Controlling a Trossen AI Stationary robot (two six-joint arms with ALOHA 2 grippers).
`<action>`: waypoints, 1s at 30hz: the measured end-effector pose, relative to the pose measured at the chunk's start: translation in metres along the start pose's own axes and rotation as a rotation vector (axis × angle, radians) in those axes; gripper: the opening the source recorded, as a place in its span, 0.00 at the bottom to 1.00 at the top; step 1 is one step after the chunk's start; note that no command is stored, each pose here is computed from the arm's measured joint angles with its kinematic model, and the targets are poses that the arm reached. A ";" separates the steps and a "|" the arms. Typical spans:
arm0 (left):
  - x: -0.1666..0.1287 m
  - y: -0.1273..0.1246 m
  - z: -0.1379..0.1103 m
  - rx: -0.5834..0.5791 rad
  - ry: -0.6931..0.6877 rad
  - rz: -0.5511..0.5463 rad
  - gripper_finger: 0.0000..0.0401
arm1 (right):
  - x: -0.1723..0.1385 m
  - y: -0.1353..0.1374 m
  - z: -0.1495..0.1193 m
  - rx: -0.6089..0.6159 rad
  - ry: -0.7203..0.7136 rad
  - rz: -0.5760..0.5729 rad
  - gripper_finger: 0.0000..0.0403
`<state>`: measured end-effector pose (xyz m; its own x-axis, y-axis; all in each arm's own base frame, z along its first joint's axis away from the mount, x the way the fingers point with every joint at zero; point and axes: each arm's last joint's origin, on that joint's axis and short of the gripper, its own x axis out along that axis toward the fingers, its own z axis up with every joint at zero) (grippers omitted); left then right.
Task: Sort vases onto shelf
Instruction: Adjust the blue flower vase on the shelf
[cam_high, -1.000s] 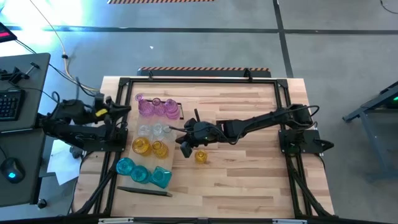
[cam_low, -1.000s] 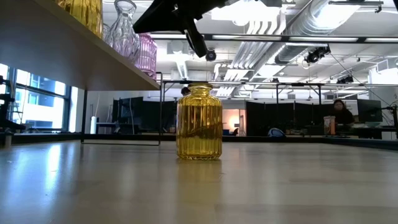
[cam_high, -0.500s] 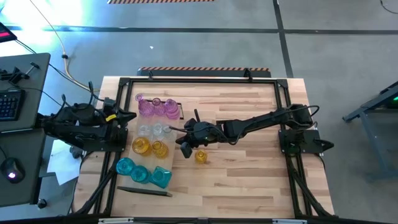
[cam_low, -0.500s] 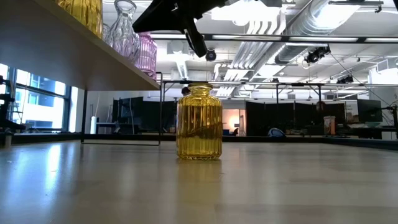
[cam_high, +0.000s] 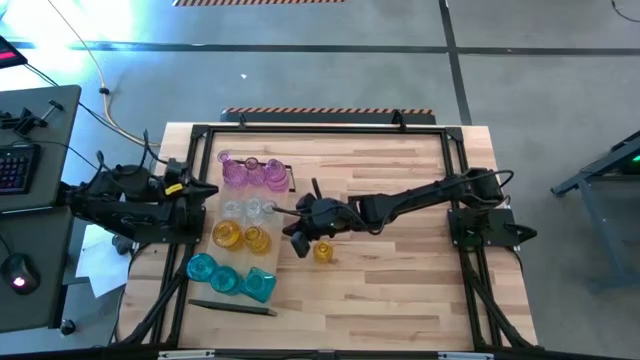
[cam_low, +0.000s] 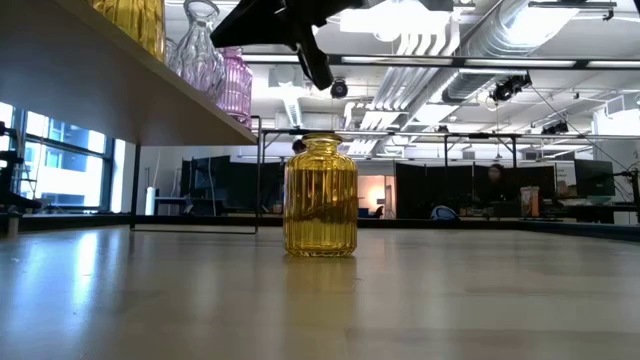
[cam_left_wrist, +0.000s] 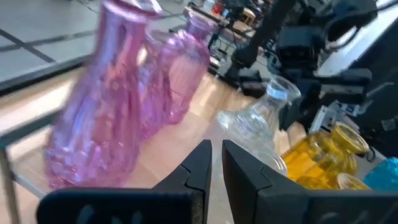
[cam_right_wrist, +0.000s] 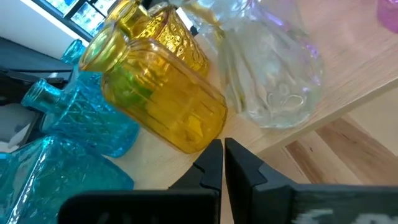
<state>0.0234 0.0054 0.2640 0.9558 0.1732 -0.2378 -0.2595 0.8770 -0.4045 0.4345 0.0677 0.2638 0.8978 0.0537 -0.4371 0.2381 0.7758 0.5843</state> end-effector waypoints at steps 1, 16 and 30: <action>-0.001 0.000 0.001 0.001 -0.009 0.008 0.07 | 0.000 0.001 -0.001 -0.001 0.004 0.002 0.00; -0.001 0.001 -0.001 -0.031 0.006 0.028 0.06 | -0.005 0.021 -0.030 0.070 0.203 0.092 0.00; -0.001 0.001 -0.001 -0.023 0.005 0.029 0.05 | -0.013 0.058 -0.047 0.203 0.081 0.173 0.00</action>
<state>0.0218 0.0061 0.2630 0.9471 0.1959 -0.2541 -0.2901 0.8613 -0.4172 0.4194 0.1416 0.2711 0.9010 0.2310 -0.3672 0.1604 0.6089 0.7768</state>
